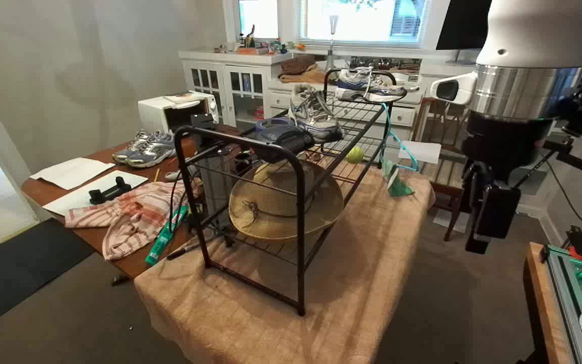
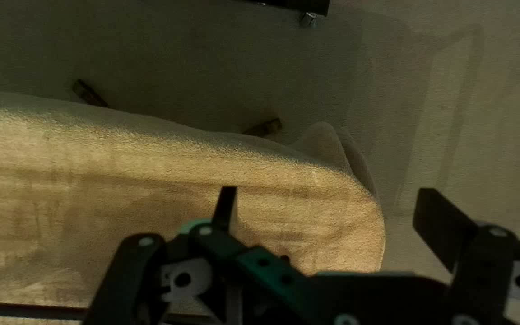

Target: Move the black item to the left

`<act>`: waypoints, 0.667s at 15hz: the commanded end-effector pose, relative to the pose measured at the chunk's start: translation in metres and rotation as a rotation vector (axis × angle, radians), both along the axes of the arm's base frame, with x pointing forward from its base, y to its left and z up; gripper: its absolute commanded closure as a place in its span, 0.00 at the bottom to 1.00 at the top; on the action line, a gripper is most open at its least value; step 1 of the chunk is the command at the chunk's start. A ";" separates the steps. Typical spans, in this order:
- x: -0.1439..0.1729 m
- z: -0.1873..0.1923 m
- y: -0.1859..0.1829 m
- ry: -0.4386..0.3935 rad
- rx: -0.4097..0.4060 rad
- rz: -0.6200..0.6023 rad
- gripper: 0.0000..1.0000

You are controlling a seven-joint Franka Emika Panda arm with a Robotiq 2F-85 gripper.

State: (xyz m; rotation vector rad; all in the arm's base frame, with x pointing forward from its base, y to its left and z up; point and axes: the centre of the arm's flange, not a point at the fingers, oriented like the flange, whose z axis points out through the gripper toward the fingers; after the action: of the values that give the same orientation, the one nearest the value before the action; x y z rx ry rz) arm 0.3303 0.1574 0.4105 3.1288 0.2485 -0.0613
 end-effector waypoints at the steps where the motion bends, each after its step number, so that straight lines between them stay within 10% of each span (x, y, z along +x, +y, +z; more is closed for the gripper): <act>1: 0.000 0.000 0.000 0.000 0.000 0.000 0.00; 10: 0.038 0.017 -0.015 -0.051 0.006 -0.178 0.00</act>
State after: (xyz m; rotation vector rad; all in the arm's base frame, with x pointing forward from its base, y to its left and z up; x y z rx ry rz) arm 0.3378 0.1508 0.4152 3.1431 0.1526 -0.0338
